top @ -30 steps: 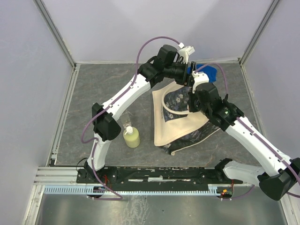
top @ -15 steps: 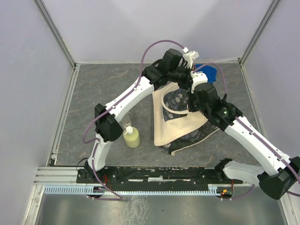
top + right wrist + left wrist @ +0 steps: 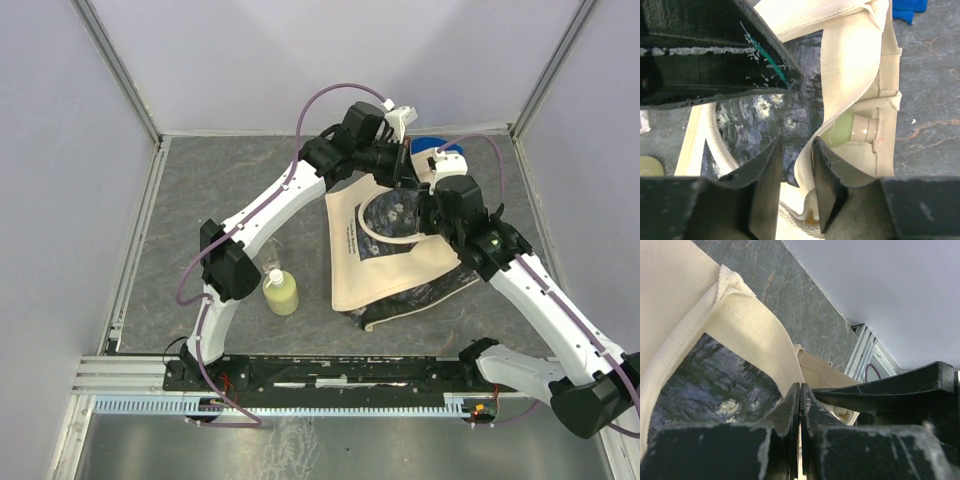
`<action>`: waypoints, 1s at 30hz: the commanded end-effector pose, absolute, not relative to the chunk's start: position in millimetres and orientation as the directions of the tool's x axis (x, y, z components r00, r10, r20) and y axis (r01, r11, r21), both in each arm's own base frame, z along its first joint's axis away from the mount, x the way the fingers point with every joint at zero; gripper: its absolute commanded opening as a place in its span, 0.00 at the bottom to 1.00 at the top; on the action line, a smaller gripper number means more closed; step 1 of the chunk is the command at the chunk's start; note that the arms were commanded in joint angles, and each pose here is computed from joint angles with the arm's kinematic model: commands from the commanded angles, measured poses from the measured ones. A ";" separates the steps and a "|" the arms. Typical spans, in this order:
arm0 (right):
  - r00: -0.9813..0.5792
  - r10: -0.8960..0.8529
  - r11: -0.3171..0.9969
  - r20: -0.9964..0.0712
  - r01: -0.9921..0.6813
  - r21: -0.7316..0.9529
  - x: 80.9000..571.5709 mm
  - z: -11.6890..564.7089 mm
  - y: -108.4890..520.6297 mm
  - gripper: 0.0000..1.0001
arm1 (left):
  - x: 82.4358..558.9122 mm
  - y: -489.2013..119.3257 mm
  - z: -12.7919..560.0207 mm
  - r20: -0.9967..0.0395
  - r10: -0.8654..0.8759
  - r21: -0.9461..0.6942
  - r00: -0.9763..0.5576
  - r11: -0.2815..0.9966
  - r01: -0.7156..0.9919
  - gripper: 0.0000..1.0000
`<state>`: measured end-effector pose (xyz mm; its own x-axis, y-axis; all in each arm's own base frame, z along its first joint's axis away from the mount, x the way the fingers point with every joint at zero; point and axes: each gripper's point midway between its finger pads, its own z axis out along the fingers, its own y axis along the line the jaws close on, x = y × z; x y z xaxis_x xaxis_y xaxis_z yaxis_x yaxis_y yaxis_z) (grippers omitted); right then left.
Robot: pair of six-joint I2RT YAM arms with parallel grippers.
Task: Place the personal care products into the canvas bag
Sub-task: Adjust the canvas bag at the center of the board.
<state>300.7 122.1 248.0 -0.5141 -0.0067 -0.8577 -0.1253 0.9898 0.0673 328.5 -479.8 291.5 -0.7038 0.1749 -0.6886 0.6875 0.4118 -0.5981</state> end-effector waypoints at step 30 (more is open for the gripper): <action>-0.423 0.417 0.909 -0.804 0.222 0.354 353.8 266.7 -19.0 0.98 | 340.9 -497.9 334.2 -0.763 0.074 -0.579 -0.643 0.366 0.729 0.95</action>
<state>328.4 -4.3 258.8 -0.4837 0.3158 -0.8163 0.2467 0.9440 0.2190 342.2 -482.8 311.8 -0.6776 0.1201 -0.7256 0.6991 0.4115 -0.5847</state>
